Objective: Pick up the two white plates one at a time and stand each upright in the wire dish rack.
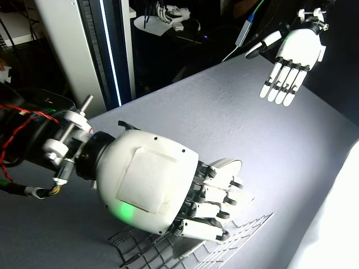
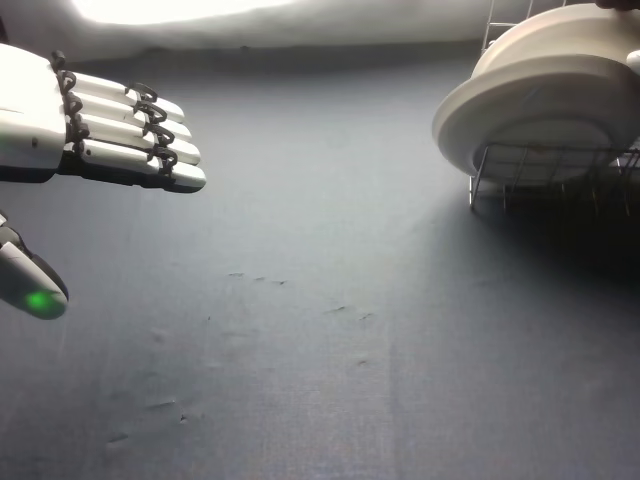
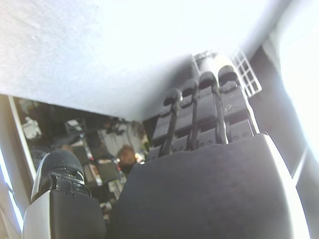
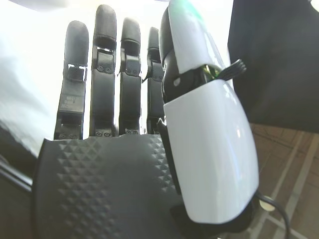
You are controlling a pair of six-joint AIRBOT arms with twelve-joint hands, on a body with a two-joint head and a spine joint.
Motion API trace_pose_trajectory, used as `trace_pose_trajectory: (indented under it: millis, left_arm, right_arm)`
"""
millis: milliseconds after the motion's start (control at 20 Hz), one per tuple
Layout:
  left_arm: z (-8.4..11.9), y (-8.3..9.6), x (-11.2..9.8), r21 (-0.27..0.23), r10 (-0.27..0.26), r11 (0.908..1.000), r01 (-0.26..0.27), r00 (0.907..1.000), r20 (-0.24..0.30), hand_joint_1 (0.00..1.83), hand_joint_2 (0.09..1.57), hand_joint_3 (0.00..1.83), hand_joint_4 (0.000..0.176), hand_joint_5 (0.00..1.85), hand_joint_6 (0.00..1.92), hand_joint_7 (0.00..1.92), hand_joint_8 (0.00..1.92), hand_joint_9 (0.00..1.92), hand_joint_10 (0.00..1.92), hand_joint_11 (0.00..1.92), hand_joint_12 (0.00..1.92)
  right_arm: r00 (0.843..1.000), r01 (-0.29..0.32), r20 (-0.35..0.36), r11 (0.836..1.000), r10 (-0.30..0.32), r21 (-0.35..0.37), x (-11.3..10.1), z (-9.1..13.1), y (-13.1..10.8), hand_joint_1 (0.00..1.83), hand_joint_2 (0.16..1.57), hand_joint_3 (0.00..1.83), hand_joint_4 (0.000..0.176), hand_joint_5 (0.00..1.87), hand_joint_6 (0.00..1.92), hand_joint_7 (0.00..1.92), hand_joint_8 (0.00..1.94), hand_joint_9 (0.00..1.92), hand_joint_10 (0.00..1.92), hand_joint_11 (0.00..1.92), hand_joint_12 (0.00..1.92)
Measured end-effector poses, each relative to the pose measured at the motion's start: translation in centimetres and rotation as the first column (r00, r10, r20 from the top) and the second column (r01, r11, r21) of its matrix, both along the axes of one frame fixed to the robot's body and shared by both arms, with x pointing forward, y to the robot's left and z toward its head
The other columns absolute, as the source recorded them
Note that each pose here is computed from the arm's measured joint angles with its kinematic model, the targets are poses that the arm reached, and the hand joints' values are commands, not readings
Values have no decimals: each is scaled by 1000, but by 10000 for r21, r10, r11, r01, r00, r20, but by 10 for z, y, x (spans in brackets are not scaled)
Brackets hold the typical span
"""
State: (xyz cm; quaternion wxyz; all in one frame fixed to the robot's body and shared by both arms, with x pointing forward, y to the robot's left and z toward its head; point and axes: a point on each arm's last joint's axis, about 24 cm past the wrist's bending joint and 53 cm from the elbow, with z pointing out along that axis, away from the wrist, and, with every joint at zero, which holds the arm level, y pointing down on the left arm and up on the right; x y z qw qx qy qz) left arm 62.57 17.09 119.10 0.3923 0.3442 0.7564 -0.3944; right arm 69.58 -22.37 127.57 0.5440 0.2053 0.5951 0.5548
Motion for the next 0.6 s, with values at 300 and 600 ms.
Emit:
trace_pose_trajectory:
  millis: [300, 600]
  left_arm:
    - [0, -2, -2, -15, -74, 10000, 74, 10000, -35, 0, 968, 0, 0, 0, 0, 0, 0, 0, 0, 0, 0]
    - [11, -17, -10, -642, -354, 9973, 347, 9993, -109, 0, 970, 0, 0, 0, 0, 0, 0, 0, 0, 0, 0]
  right_arm:
    - [9982, -438, 381, 9971, 462, -626, -7, 1, 12, 1153, 1151, 8, 0, 559, 0, 584, 0, 495, 5, 3, 1191]
    - [9564, -1728, 1855, 9493, 2254, -2626, -37, 12, 55, 985, 1062, 0, 0, 185, 3, 108, 3, 77, 3, 0, 340]
